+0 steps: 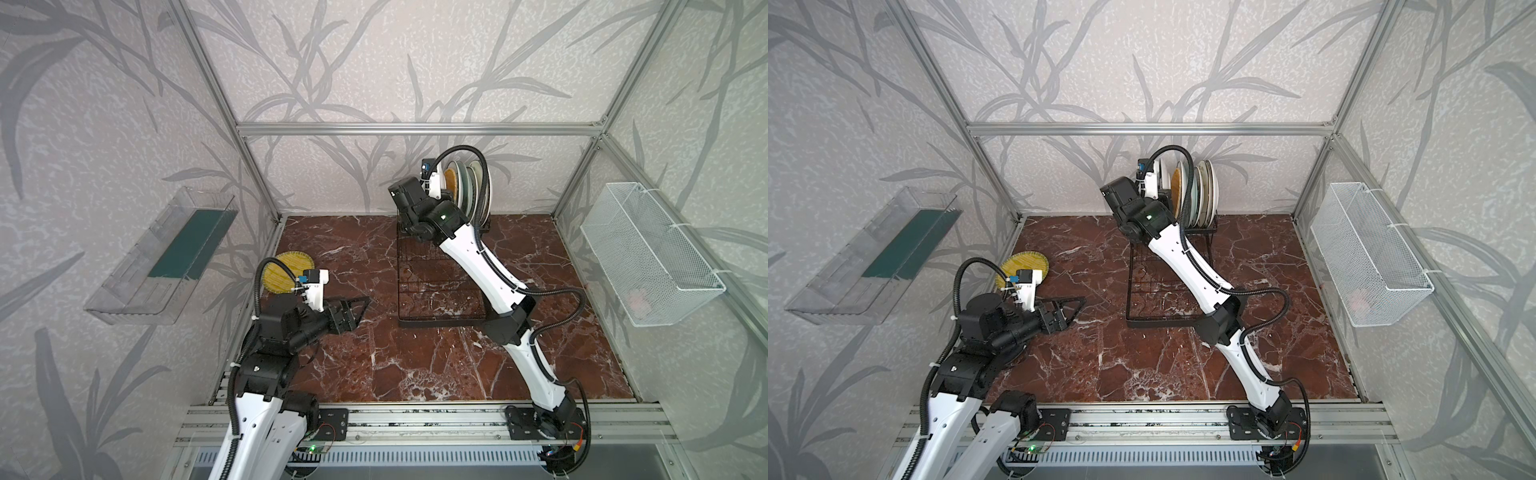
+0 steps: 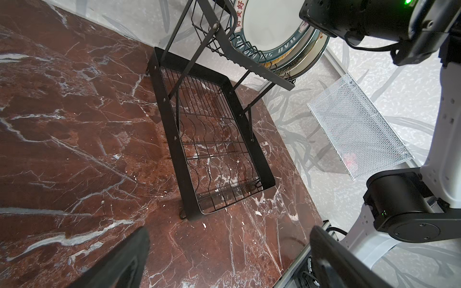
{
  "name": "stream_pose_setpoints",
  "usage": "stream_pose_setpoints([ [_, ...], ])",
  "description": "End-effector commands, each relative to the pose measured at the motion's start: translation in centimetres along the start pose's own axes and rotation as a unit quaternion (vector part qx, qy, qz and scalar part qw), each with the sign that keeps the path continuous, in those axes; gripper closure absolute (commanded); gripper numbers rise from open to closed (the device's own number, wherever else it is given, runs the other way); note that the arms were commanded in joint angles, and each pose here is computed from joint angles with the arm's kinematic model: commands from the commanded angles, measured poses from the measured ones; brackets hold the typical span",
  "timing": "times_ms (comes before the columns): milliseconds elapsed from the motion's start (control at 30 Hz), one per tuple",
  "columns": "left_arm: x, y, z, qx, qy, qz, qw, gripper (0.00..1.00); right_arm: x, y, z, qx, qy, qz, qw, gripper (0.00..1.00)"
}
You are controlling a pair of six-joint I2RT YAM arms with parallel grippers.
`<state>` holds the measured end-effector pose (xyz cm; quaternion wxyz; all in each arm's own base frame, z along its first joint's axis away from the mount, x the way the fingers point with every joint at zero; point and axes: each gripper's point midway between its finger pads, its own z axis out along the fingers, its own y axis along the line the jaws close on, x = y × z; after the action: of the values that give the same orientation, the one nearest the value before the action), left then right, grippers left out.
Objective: Load plates into a dish rack
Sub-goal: Place the plate on the dish rack.
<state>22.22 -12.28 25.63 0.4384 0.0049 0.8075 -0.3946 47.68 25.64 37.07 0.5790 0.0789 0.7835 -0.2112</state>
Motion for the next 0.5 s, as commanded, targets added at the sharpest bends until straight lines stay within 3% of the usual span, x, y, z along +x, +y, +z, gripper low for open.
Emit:
stream_pose_setpoints([
  [0,0.24,0.03,-0.12,0.002,0.001,0.007,1.0,0.01,0.79,0.27,-0.55,-0.005,0.01,-0.02,1.0,0.95],
  [267,0.24,0.05,-0.14,0.001,0.001,0.008,1.0,0.01,0.98,0.34,-0.76,-0.009,0.013,-0.017,1.0,0.93],
  [467,0.22,0.0,-0.16,0.002,0.0,0.008,1.0,0.01,1.32,0.58,-0.88,-0.012,0.017,-0.02,1.0,0.87],
])
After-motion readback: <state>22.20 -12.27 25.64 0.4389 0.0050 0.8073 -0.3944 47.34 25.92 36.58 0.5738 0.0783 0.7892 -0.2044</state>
